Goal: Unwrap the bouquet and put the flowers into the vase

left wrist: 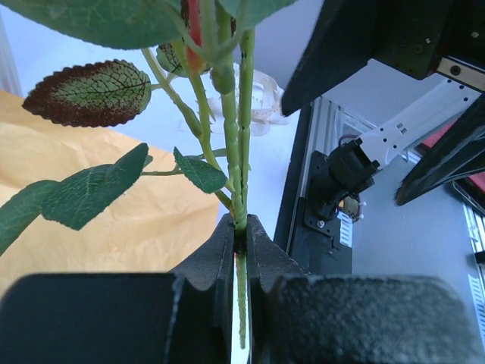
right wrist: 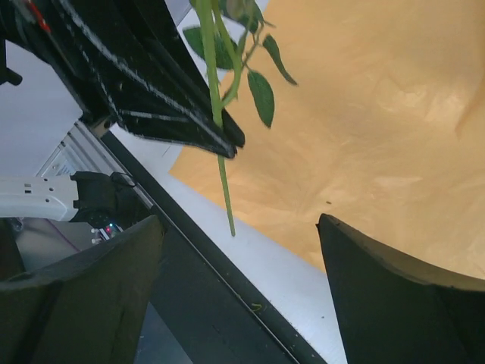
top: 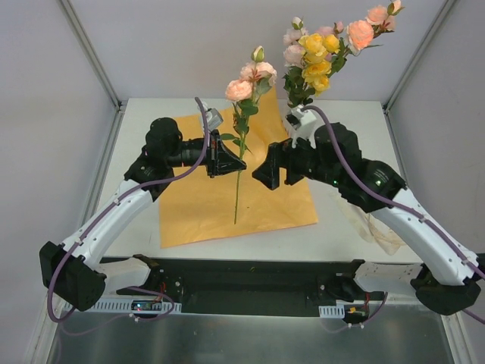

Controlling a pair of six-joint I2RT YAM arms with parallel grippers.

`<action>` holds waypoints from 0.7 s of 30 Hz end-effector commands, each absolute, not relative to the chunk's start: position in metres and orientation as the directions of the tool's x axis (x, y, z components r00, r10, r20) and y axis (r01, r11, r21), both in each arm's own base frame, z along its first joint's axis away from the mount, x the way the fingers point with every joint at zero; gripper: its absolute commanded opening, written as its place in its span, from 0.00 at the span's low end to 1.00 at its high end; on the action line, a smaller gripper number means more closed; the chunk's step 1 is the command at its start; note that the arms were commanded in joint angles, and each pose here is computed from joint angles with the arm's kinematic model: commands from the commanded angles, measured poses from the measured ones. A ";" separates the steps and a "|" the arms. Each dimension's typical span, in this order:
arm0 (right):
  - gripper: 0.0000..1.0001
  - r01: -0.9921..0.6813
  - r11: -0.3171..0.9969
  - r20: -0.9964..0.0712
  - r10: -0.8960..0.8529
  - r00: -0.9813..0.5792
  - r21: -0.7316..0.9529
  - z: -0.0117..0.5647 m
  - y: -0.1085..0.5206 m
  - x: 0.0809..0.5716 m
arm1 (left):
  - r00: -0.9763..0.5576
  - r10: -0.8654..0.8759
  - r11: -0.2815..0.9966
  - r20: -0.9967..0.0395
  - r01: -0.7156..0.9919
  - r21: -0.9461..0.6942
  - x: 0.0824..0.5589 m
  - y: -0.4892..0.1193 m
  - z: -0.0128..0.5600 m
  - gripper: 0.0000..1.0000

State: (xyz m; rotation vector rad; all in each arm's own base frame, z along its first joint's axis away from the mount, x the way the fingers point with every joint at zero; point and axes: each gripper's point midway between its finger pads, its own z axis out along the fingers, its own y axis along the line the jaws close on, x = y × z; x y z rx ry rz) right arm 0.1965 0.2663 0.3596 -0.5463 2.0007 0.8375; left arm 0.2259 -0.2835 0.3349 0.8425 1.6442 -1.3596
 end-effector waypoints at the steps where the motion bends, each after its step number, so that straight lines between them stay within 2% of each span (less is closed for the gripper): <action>1: 0.81 -0.703 0.588 -0.873 0.012 -0.487 0.400 0.393 0.298 0.205 | -0.376 0.021 0.126 -0.926 0.920 -0.371 0.207 -0.287 0.338 0.00; 5: 0.72 -0.651 0.622 -0.869 0.101 -0.484 0.435 0.394 0.306 0.225 | -0.393 0.026 0.130 -0.919 0.913 -0.386 0.207 -0.288 0.336 0.00; 7: 0.65 -0.638 0.629 -0.871 0.134 -0.472 0.443 0.398 0.308 0.231 | -0.392 0.028 0.133 -0.920 0.913 -0.385 0.207 -0.289 0.335 0.00; 21: 0.46 -0.610 0.633 -0.849 0.150 -0.507 0.476 0.378 0.326 0.245 | -0.413 0.042 0.135 -0.910 0.904 -0.405 0.207 -0.293 0.327 0.00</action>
